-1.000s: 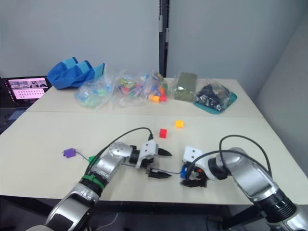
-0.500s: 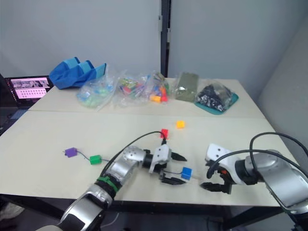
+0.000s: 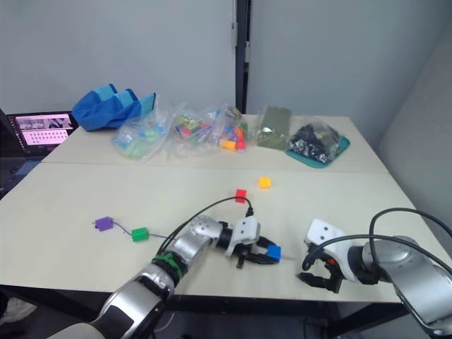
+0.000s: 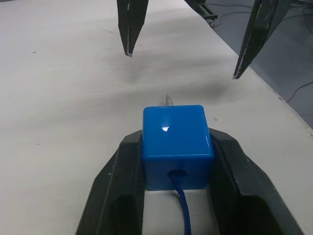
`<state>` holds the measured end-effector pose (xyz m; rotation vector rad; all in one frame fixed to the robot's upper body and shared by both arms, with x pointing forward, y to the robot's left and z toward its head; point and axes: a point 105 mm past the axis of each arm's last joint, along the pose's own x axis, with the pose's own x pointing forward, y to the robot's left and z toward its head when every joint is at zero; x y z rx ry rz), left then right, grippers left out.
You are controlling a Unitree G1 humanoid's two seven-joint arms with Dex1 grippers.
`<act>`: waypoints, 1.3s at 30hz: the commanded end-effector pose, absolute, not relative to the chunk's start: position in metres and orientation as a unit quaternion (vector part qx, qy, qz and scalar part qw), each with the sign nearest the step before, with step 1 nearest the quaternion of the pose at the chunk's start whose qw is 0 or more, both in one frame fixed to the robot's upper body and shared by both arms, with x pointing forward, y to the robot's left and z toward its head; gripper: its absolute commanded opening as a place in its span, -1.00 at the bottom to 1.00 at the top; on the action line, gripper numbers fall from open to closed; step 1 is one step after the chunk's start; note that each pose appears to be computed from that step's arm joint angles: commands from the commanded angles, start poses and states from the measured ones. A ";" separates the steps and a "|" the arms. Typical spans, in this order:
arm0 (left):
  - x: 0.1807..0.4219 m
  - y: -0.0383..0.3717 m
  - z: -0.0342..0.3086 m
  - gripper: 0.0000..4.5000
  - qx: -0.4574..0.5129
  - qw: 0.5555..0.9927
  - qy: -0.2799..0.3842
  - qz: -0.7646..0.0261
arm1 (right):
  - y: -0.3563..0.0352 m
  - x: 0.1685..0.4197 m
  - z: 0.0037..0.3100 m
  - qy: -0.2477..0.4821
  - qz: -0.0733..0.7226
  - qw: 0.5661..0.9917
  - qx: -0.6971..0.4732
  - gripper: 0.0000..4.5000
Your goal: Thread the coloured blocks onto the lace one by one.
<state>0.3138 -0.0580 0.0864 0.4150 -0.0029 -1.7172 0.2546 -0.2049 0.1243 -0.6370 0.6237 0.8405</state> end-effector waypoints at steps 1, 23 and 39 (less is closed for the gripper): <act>0.311 -0.062 0.089 -0.47 0.188 0.623 -0.005 -0.759 | -0.200 0.261 0.125 0.272 0.395 0.820 -0.312 1.00; 0.319 -0.044 0.107 -0.47 0.187 0.641 -0.030 -0.744 | -0.186 0.279 0.116 0.225 0.427 0.816 -0.317 -1.00; 0.342 0.129 0.109 -0.47 0.237 0.753 0.064 -0.610 | -0.183 0.299 0.121 0.213 0.440 0.806 -0.333 -1.00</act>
